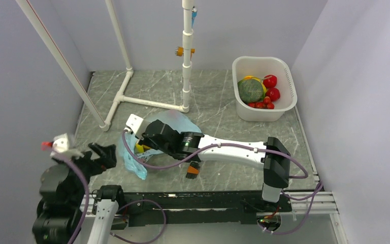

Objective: Take the fake fruits out of the plastic bag
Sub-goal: Adjust the plastic bag at the center of the board.

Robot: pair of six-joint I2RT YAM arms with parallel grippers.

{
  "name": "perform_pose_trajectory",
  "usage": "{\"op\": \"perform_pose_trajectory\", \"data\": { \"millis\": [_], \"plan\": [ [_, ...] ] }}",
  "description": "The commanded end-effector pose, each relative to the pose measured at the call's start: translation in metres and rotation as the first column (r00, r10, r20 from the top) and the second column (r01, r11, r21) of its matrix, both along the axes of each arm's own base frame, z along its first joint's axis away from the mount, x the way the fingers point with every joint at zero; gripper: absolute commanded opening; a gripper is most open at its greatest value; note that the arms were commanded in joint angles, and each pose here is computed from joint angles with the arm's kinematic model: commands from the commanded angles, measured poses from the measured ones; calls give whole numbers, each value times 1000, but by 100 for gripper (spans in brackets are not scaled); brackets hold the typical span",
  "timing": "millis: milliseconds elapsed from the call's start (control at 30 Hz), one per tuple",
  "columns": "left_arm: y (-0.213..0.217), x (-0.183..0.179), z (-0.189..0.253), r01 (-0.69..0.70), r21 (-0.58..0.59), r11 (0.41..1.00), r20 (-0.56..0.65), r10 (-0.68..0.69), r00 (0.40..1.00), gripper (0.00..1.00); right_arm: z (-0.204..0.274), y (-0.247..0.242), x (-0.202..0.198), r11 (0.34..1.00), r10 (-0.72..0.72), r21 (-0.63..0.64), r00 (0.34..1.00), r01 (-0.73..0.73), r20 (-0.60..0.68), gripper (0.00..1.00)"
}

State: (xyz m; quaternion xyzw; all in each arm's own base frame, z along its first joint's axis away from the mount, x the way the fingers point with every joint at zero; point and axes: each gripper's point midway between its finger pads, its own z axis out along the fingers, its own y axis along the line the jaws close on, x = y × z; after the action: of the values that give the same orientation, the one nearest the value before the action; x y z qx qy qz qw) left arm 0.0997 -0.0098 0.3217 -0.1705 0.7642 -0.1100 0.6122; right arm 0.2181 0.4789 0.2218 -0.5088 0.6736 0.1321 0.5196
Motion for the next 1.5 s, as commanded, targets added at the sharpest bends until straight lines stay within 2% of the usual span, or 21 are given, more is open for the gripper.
{"op": "perform_pose_trajectory", "data": {
  "millis": [0, 200, 400, 533, 733, 967, 1100, 1133, 1167, 1200, 1300, 1367, 1400, 1433, 1467],
  "plan": [
    [-29, 46, -5, 209, 70, 975, 38, -212, 976, 99, 37, 7, -10, 983, 24, 184, 999, -17, -35, 11],
    [-45, 83, -48, 338, 76, 938, -88, -331, 940, 99, 40, 5, -15, 966, 61, 256, 996, -43, -66, 11],
    [-68, 105, -74, 542, 80, 836, -216, -517, 829, 99, 38, 1, -18, 958, 99, 279, 989, -64, -114, 10],
    [-72, 116, -86, 571, 29, 820, -304, -537, 787, 99, 52, -2, -17, 932, 123, 356, 982, -64, -144, 10],
    [-94, 118, -84, 653, -33, 756, -239, -641, 730, 99, 65, -11, -6, 896, 130, 443, 969, -25, -208, 11],
    [-110, 110, -78, 719, -57, 693, -164, -717, 678, 99, 59, -2, -5, 909, 141, 416, 964, -36, -224, 9],
    [-100, 121, -94, 667, -80, 741, -246, -663, 707, 100, 63, 0, -9, 896, 171, 440, 957, -52, -234, 9],
    [-94, 126, -99, 635, -83, 768, -279, -629, 725, 99, 63, 0, -10, 896, 172, 441, 955, -50, -241, 9],
    [-88, 132, -105, 599, -81, 797, -321, -590, 741, 97, 63, 0, -10, 896, 170, 441, 954, -45, -246, 10],
    [-82, 137, -109, 574, -70, 816, -361, -557, 748, 91, 62, -1, -9, 900, 158, 435, 954, -33, -255, 11],
    [-74, 150, -110, 557, -31, 830, -390, -523, 758, 60, 58, -11, 2, 918, 47, 389, 950, 80, -307, 24],
    [-77, 153, -107, 568, -25, 823, -355, -539, 764, 47, 54, -23, 5, 916, -35, 360, 930, 176, -366, 41],
    [-80, 155, -103, 579, -14, 815, -316, -553, 771, 41, 53, -27, 2, 914, -46, 354, 917, 198, -395, 49],
    [-83, 155, -100, 589, -6, 808, -281, -567, 775, 30, 52, -30, -4, 915, -41, 347, 904, 205, -425, 57],
    [-85, 154, -99, 595, 0, 804, -251, -576, 778, 26, 52, -33, -12, 914, -31, 346, 888, 211, -459, 64]
  ]
}}
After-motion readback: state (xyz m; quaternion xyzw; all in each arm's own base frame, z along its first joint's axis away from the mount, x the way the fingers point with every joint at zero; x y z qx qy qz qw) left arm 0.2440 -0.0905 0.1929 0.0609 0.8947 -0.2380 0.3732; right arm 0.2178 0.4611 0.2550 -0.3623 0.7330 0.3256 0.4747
